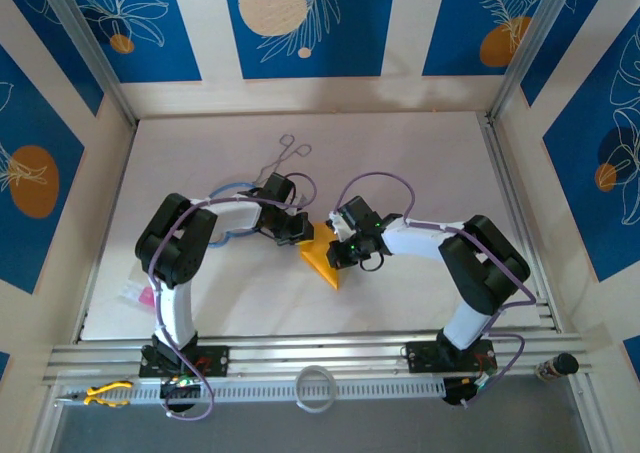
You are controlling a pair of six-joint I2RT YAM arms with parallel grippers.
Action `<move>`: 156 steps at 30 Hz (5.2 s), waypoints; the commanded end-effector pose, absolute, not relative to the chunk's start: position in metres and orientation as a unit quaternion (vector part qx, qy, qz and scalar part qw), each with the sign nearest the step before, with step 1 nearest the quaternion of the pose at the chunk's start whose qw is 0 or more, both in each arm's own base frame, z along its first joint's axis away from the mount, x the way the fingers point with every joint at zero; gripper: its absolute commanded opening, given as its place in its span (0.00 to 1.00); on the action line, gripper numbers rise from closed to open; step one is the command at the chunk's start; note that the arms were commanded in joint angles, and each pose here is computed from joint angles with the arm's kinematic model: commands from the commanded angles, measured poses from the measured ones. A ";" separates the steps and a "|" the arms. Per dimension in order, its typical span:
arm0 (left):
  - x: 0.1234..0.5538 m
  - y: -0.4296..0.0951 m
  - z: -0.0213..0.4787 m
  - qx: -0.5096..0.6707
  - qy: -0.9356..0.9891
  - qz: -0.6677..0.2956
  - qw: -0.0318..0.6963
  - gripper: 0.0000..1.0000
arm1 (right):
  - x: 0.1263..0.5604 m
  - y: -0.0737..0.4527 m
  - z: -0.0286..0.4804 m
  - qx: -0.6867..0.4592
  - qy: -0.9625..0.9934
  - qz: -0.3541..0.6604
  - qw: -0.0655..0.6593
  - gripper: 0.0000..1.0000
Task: Fold a paper plane with a square sheet of paper (pick it up from the middle)
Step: Third fold the triangle at the center of the table.
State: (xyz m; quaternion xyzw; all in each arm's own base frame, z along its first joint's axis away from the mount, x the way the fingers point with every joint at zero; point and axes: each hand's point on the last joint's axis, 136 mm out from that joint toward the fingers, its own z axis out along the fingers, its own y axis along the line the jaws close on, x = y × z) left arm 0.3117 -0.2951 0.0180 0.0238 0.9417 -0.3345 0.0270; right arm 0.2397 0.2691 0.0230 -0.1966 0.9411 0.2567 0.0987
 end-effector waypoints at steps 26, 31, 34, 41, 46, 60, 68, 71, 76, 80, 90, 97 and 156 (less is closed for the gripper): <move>0.291 -0.278 -0.008 0.014 0.958 -0.287 -0.007 0.12 | 0.240 0.267 0.021 -0.206 0.943 0.246 0.091 0.03; 0.292 -0.278 -0.008 0.014 0.958 -0.287 -0.006 0.11 | 0.241 0.268 0.018 -0.205 0.943 0.247 0.088 0.03; 0.291 -0.278 -0.008 0.014 0.958 -0.287 -0.006 0.11 | 0.239 0.269 0.015 -0.205 0.943 0.247 0.086 0.03; 0.292 -0.278 -0.008 0.014 0.958 -0.288 -0.006 0.12 | 0.236 0.265 0.009 -0.204 0.946 0.239 0.079 0.03; 0.295 -0.279 -0.005 0.016 0.957 -0.288 -0.002 0.12 | 0.235 0.264 0.008 -0.203 0.947 0.236 0.078 0.03; 0.320 -0.284 0.082 0.023 0.943 -0.318 0.100 0.24 | 0.235 0.264 0.007 -0.199 0.947 0.238 0.080 0.03; 0.286 -0.297 0.091 -0.028 0.912 -0.401 0.086 0.07 | 0.237 0.265 0.008 -0.198 0.947 0.241 0.081 0.03; 0.273 -0.307 0.091 -0.049 0.898 -0.429 0.086 0.00 | 0.236 0.265 0.007 -0.198 0.947 0.240 0.080 0.03; 0.259 -0.318 0.079 -0.074 0.890 -0.442 0.082 0.00 | 0.237 0.265 0.007 -0.195 0.947 0.241 0.081 0.03; 0.252 -0.322 0.066 -0.082 0.893 -0.436 0.075 0.00 | 0.236 0.264 0.006 -0.195 0.947 0.240 0.081 0.03; 0.251 -0.321 0.050 -0.081 0.902 -0.418 0.070 0.00 | 0.234 0.263 0.005 -0.195 0.948 0.241 0.078 0.03; 0.251 -0.321 0.039 -0.079 0.907 -0.408 0.065 0.00 | 0.234 0.262 0.005 -0.194 0.948 0.238 0.079 0.03; 0.245 -0.308 0.004 -0.080 0.923 -0.372 0.057 0.00 | 0.197 0.291 0.032 -0.072 0.939 0.337 0.027 0.06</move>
